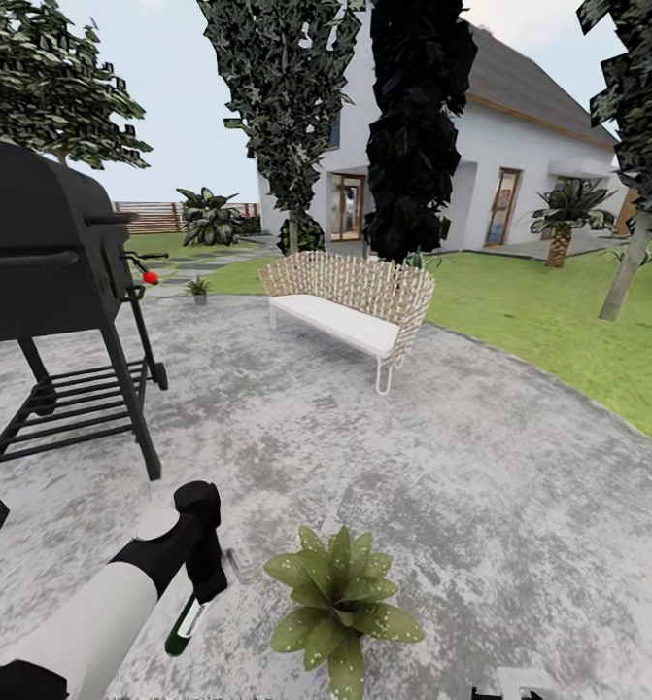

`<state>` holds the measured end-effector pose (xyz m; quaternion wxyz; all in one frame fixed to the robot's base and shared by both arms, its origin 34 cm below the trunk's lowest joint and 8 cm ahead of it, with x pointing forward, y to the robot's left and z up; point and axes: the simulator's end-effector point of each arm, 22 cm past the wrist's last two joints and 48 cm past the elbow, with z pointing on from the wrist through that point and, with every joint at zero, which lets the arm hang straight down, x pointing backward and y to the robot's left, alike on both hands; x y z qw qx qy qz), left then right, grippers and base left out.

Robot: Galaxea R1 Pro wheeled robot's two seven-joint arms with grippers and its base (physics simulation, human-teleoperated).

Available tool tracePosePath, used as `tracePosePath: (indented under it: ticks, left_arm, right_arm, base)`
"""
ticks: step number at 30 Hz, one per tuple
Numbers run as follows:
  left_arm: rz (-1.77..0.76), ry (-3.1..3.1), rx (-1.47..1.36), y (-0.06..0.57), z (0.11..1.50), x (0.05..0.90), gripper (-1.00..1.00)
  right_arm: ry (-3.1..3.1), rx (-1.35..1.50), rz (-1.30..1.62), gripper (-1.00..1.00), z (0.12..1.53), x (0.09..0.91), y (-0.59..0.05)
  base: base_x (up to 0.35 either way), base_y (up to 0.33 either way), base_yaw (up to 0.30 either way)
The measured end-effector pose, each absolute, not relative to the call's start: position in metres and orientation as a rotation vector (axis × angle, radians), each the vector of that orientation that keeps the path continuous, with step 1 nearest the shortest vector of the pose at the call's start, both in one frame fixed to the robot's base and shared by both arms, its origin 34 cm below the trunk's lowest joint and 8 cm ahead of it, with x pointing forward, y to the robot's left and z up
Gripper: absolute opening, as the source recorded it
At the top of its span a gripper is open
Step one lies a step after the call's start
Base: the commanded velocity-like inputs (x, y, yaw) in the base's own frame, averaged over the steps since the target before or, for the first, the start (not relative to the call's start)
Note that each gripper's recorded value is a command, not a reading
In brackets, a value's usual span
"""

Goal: Pick up the pesticide atomizer in the garden and spray insectifuge to fully cover both potted plants in the garden.

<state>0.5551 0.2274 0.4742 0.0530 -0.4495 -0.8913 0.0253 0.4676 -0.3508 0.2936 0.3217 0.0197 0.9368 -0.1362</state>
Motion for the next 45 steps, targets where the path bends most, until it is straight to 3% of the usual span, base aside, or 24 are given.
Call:
tracePosePath:
  ticks: [13, 24, 45]
  left_arm:
    - [0.076, -2.714, -1.369, 0.2271, 0.4747, 0.5558, -1.00]
    - [0.076, -2.719, -1.362, 0.2284, 0.4750, 0.5564, -1.00]
    - [0.020, -2.733, -1.371, 0.2330, 0.4730, 0.5624, -1.00]
  right_arm:
    - [2.460, 0.053, -0.358, 1.00, 0.2936, 0.4676, -0.3510]
    - [2.461, 0.051, -0.358, 1.00, 0.2933, 0.4674, -0.3508]
    - [2.461, 0.050, -0.357, 1.00, 0.2935, 0.4675, -0.3502]
  base:
    - [-0.007, -0.255, 0.013]
    - [-0.176, -0.245, 0.012]
    - [0.124, -0.227, 0.267]
